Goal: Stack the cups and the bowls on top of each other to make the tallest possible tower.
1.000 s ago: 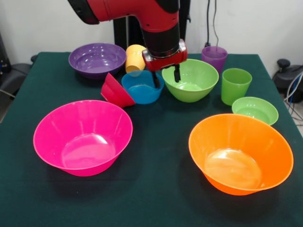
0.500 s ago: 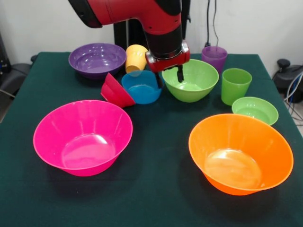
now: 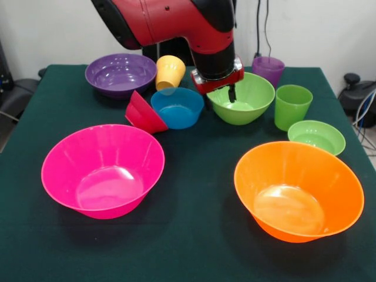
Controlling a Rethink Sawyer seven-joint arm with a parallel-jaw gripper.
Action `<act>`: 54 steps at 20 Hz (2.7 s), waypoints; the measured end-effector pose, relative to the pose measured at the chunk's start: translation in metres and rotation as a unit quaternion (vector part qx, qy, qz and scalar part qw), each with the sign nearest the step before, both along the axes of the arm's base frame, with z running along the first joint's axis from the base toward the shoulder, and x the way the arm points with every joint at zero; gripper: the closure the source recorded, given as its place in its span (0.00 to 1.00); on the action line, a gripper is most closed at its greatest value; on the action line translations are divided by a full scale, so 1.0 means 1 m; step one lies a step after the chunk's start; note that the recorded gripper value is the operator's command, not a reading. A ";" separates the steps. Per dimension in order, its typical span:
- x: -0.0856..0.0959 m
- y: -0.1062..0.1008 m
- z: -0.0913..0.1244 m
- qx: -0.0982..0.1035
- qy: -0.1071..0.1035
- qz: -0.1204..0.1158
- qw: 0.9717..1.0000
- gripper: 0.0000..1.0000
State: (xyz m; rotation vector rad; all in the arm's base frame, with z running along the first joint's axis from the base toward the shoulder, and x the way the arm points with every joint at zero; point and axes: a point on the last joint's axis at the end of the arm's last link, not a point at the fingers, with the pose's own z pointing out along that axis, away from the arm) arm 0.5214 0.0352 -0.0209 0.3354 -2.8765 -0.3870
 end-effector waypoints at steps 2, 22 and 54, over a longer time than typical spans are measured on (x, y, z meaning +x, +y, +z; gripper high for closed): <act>-0.003 0.002 -0.003 0.001 0.005 0.001 1.000 0.00; -0.028 -0.001 -0.023 -0.008 0.025 0.017 1.000 0.00; -0.003 -0.035 -0.002 -0.026 -0.018 -0.006 0.999 1.00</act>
